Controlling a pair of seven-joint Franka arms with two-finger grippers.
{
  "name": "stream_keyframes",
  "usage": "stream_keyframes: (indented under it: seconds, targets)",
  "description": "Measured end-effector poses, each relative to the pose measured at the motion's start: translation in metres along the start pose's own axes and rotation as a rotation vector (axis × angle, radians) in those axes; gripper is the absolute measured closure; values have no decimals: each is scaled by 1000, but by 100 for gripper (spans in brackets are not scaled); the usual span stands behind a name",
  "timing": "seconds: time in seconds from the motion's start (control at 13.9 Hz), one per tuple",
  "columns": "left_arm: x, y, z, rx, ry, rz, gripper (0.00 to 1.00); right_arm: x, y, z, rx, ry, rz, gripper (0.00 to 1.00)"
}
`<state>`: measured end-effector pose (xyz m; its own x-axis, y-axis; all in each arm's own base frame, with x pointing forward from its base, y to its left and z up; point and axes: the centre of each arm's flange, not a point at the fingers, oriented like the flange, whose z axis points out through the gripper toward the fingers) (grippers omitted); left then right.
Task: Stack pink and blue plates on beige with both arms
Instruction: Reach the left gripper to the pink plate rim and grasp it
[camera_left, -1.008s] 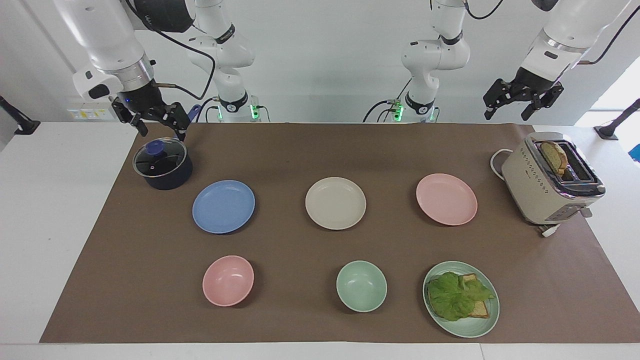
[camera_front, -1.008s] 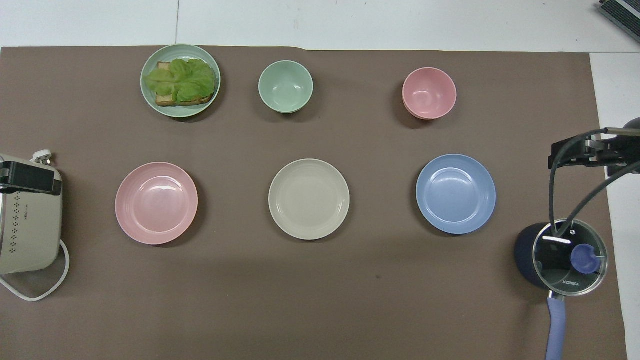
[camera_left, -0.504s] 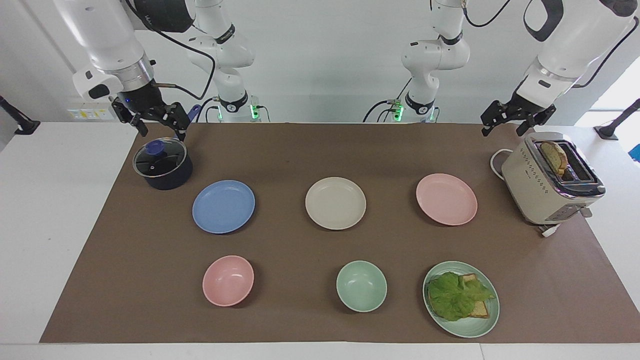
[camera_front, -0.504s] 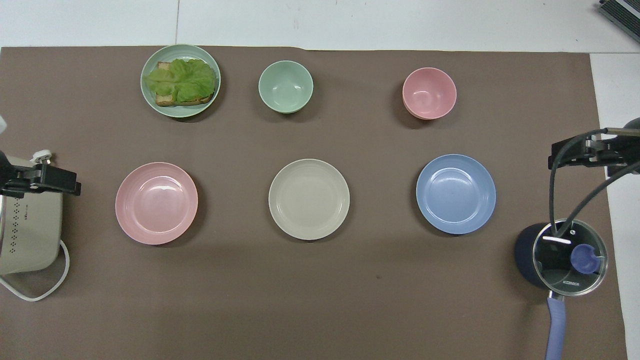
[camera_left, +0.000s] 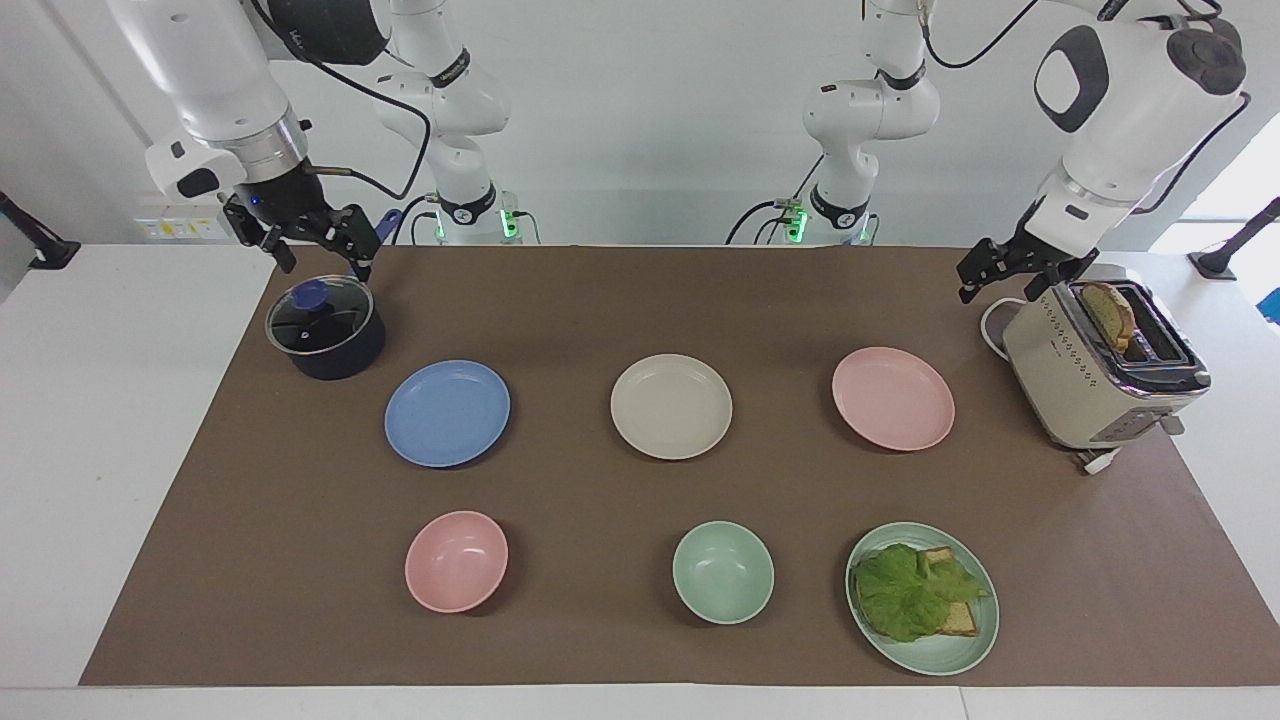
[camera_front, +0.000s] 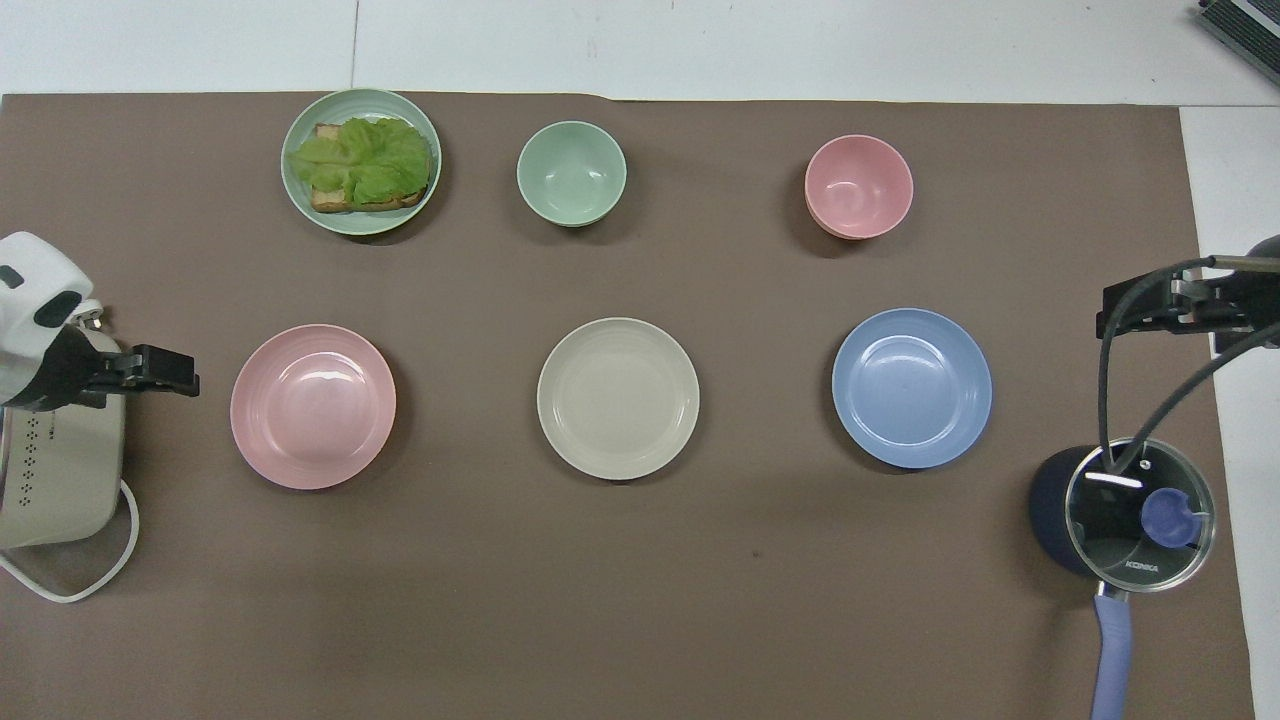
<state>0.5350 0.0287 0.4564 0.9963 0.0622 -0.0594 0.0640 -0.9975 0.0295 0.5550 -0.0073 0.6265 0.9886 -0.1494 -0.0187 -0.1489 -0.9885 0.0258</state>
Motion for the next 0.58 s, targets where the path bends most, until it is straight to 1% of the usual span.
stream_keyframes:
  seconds: [0.14, 0.29, 0.58]
  targets:
    - [2, -2, 41, 1, 2, -4, 0, 0, 0, 0, 0, 0, 0, 0]
    - [2, -3, 72, 2, 3, -6, 0, 0, 0, 0, 0, 0, 0, 0]
    - [1, -5, 111, 4, 15, -9, 0, 0, 0, 0, 0, 0, 0, 0]
